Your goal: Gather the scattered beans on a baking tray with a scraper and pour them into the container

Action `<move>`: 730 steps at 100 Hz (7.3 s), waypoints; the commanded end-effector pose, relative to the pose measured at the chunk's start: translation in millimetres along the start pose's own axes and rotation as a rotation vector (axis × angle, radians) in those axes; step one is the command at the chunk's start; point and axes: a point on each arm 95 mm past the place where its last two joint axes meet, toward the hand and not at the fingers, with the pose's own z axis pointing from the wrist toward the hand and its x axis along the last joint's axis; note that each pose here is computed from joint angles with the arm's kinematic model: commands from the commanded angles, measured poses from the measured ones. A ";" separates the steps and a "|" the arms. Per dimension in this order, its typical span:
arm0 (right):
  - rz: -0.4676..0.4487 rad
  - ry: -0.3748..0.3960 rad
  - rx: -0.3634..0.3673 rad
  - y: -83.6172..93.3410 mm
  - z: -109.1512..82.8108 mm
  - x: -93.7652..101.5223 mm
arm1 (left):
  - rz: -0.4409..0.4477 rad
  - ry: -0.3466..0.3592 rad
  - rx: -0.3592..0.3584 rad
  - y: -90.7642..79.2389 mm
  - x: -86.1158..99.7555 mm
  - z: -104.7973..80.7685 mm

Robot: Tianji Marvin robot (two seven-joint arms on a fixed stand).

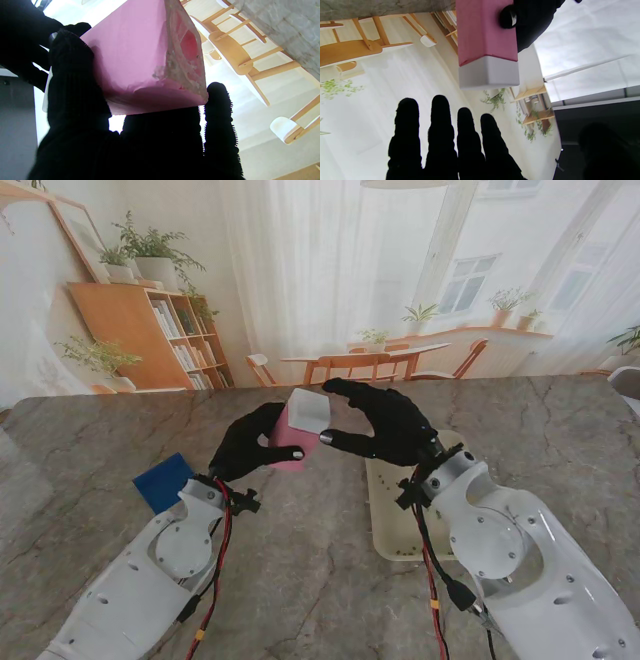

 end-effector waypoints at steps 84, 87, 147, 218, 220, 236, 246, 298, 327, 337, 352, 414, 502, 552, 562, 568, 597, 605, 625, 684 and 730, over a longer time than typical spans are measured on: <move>-0.170 0.158 0.187 -2.5 43.2 -16.3 | -0.088 0.074 -0.052 24.6 3.0 -0.9; -0.175 0.165 0.180 -2.4 44.5 -16.9 | -0.089 0.072 -0.051 24.4 3.0 -0.9; -0.313 0.325 0.116 -1.0 57.6 -14.5 | -0.095 0.059 -0.044 21.5 2.1 -2.5; -0.408 0.473 0.082 10.6 59.4 -11.8 | -0.092 0.039 -0.056 18.9 -0.9 -3.7; -0.406 0.475 0.084 10.7 58.8 -12.0 | -0.092 0.039 -0.056 18.8 -1.0 -3.7; -0.334 0.464 0.074 11.0 54.6 -12.1 | -0.086 0.032 -0.061 18.1 -2.2 -3.6; -0.258 0.411 0.050 9.0 52.5 -10.0 | -0.083 0.026 -0.064 17.5 -2.8 -3.5; -0.285 0.059 0.199 -1.5 52.3 7.4 | -0.075 0.022 -0.060 16.1 -3.0 -3.9; -0.335 0.083 0.219 -4.4 57.8 12.1 | -0.076 0.021 -0.056 15.9 -3.1 -4.9; -0.326 0.103 0.197 -4.1 59.5 11.1 | -0.076 0.021 -0.057 15.9 -3.3 -5.0; -0.318 0.171 0.171 -1.8 61.4 8.4 | -0.075 0.018 -0.058 15.8 -3.5 -5.2; -0.431 0.402 0.110 3.7 68.5 3.3 | -0.072 0.006 -0.052 13.5 -4.8 -6.7; -0.342 0.049 0.140 1.0 58.4 18.9 | -0.072 0.000 -0.049 12.3 -5.5 -6.9; -0.341 0.068 0.231 -3.5 62.4 24.9 | -0.073 0.004 -0.045 12.4 -4.7 -7.1; -0.329 0.090 0.212 -3.0 64.0 24.5 | -0.073 0.004 -0.046 12.6 -4.6 -7.1; -0.328 0.106 0.205 -2.2 64.7 24.1 | -0.074 0.003 -0.046 12.7 -4.5 -7.3; -0.329 0.199 0.170 1.3 69.0 18.9 | -0.072 0.001 -0.044 12.5 -4.6 -7.7; -0.351 0.225 0.155 1.6 69.9 18.2 | -0.072 0.000 -0.044 12.4 -4.7 -7.8; -0.423 0.294 0.146 3.9 71.3 17.1 | -0.071 -0.001 -0.042 11.9 -4.7 -8.1; -0.430 0.425 0.161 12.3 62.1 16.9 | -0.067 -0.011 -0.044 11.1 -6.1 -9.2; -0.356 0.043 0.199 2.9 61.6 26.2 | -0.056 0.003 -0.042 10.8 -6.5 -10.0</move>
